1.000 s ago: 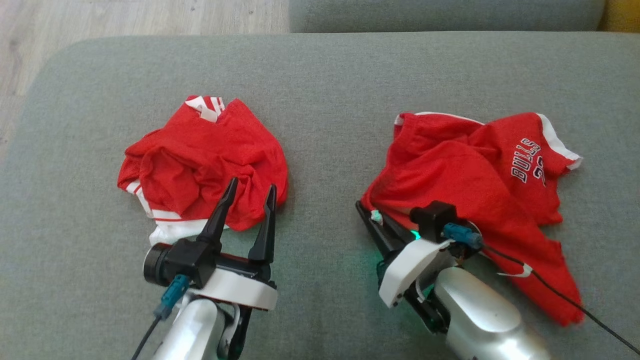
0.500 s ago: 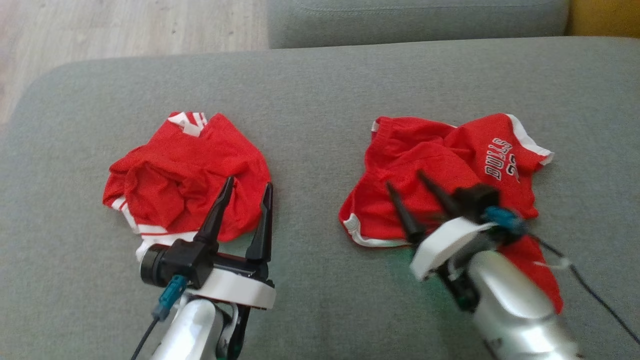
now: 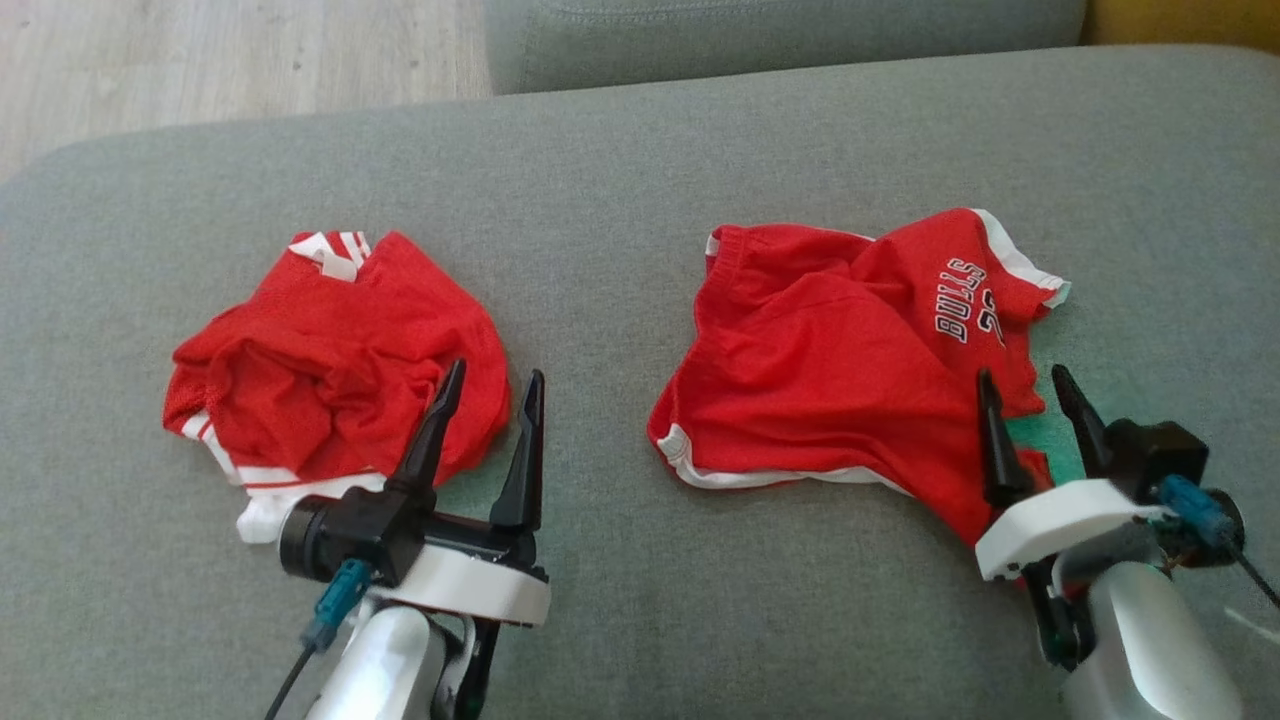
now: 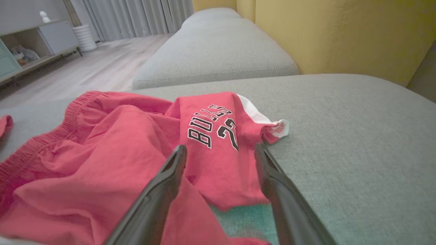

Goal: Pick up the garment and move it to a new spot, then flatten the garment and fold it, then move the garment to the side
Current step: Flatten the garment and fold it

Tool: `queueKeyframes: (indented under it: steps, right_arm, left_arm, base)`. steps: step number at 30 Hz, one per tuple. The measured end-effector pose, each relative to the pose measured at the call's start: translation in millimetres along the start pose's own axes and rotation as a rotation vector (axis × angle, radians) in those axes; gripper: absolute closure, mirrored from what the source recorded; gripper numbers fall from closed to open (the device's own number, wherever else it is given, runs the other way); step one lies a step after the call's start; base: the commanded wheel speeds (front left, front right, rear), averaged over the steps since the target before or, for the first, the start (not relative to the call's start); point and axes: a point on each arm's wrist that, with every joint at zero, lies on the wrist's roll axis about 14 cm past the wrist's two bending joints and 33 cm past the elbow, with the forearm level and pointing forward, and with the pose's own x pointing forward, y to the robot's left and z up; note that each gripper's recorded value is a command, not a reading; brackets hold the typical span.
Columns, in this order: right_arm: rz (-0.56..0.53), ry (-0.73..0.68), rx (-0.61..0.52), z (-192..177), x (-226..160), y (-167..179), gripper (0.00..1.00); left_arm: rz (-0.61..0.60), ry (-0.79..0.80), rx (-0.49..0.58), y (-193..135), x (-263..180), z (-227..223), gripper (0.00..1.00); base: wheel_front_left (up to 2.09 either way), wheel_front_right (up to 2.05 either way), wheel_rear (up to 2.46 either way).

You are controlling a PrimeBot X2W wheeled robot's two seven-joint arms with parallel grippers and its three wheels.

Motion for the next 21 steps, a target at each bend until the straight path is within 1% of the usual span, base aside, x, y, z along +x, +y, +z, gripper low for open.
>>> queueKeyframes:
  steps: [4, 7, 12, 14, 15, 17, 21]
  right_arm:
    - [-0.002, 0.022, -0.031, 0, 5, 0, 0.0]
    - [0.003, 0.036, -0.018, -1, 13, 2, 0.0]
    - [-0.006, 0.077, -0.007, -1, 38, 0, 0.0]
    - [-0.004, 0.107, -0.02, -4, 49, 1, 0.0]
    - [-0.004, 0.107, -0.02, -4, 49, 1, 0.0]
    - [0.002, 0.163, -0.057, -12, 57, 3, 0.0]
    - [0.015, 0.285, -0.095, -36, 65, 7, 0.0]
  left_arm:
    - [-0.001, 0.016, -0.005, 1, 2, -6, 0.0]
    - [0.01, 0.027, -0.008, 6, 3, -10, 0.0]
    - [0.024, 0.038, -0.009, 15, 7, -15, 0.0]
    - [0.034, 0.041, -0.007, 19, 7, -16, 0.0]
    - [0.034, 0.041, -0.007, 19, 7, -16, 0.0]
    - [0.043, 0.045, -0.008, 24, 7, -17, 0.0]
    - [0.065, 0.062, -0.01, 31, 5, -23, 0.0]
  base:
    - [0.0, 0.0, 0.0]
    - [0.0, 0.0, 0.0]
    - [0.0, 0.0, 0.0]
    - [0.0, 0.0, 0.0]
    - [0.0, 0.0, 0.0]
    - [0.0, 0.0, 0.0]
    - [0.0, 0.0, 0.0]
